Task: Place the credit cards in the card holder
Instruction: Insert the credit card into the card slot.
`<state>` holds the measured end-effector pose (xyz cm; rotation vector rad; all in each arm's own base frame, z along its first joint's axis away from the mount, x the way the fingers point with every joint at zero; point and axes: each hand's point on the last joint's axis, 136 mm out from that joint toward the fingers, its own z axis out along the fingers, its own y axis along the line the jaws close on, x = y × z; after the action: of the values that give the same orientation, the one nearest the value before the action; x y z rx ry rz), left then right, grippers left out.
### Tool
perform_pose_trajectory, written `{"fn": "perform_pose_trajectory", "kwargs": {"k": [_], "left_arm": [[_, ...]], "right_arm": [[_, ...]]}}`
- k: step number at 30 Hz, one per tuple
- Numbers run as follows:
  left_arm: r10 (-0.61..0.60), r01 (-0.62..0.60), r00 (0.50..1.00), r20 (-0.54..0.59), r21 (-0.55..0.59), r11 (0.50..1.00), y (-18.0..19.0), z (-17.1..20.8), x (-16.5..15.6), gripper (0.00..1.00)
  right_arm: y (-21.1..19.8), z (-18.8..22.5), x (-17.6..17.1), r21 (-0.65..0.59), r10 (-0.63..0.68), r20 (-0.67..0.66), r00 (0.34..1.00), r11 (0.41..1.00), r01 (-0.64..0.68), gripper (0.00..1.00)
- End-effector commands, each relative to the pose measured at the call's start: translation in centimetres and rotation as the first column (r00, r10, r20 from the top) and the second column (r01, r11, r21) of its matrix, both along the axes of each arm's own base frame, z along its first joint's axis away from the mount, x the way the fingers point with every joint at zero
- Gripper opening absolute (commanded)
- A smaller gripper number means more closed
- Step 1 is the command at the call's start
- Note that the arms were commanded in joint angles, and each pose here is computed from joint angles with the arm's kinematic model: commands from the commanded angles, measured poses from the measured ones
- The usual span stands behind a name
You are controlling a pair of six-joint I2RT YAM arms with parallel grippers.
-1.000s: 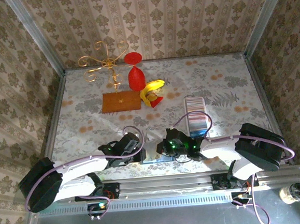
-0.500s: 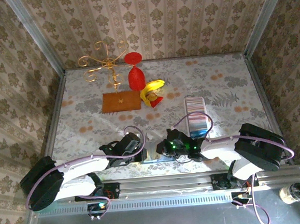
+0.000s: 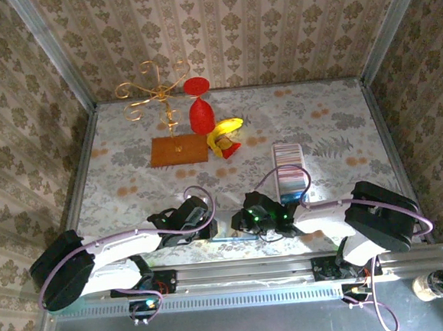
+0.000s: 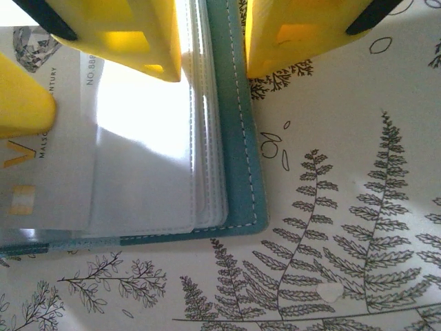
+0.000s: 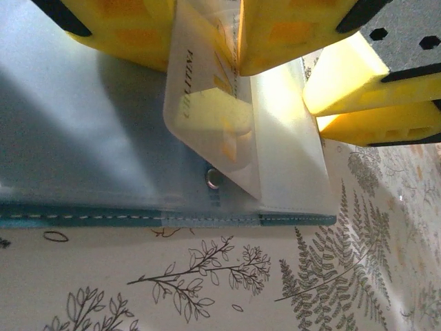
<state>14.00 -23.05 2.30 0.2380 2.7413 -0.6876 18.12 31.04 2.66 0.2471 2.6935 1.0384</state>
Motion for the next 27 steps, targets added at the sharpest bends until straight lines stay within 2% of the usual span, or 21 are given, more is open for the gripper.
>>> {"fn": "perform_pose_trajectory", "kwargs": {"k": [1,9,13,18,21,24,27], "left_arm": [[-0.007,0.010,0.999,-0.046,0.058,0.998,1.1,-1.2,-1.1,0.29],[-0.005,0.008,0.999,-0.044,0.058,0.998,1.0,-1.1,-1.1,0.27],[-0.006,0.008,0.999,-0.044,0.060,0.998,1.1,-1.2,-1.2,0.27],[-0.008,0.010,0.999,-0.043,0.060,0.998,1.0,-1.1,-1.2,0.27],[-0.006,0.009,0.999,-0.045,0.060,0.998,1.1,-1.2,-1.2,0.27],[-0.007,0.010,0.999,-0.045,0.058,0.998,0.9,-1.2,-1.1,0.27],[-0.010,0.012,0.999,-0.046,0.057,0.998,0.8,-1.2,-1.1,0.27]], "right_arm": [[0.2,-0.8,-0.5,-0.059,0.059,-0.008,0.998,0.997,-0.059,0.24],[0.9,-0.5,-0.7,-0.092,0.128,-0.017,0.992,0.987,-0.129,0.35],[-0.4,-0.1,-0.5,-0.179,0.133,-0.007,0.991,0.975,-0.132,0.43],[-1.7,0.3,-0.5,-0.265,0.143,-0.006,0.990,0.954,-0.140,0.44],[-1.7,0.4,-0.7,-0.267,0.158,-0.012,0.987,0.951,-0.155,0.56],[-1.6,0.3,-0.7,-0.273,0.163,-0.019,0.986,0.948,-0.162,0.55],[-0.9,0.4,-0.6,-0.253,0.168,-0.015,0.986,0.953,-0.166,0.48]]}}
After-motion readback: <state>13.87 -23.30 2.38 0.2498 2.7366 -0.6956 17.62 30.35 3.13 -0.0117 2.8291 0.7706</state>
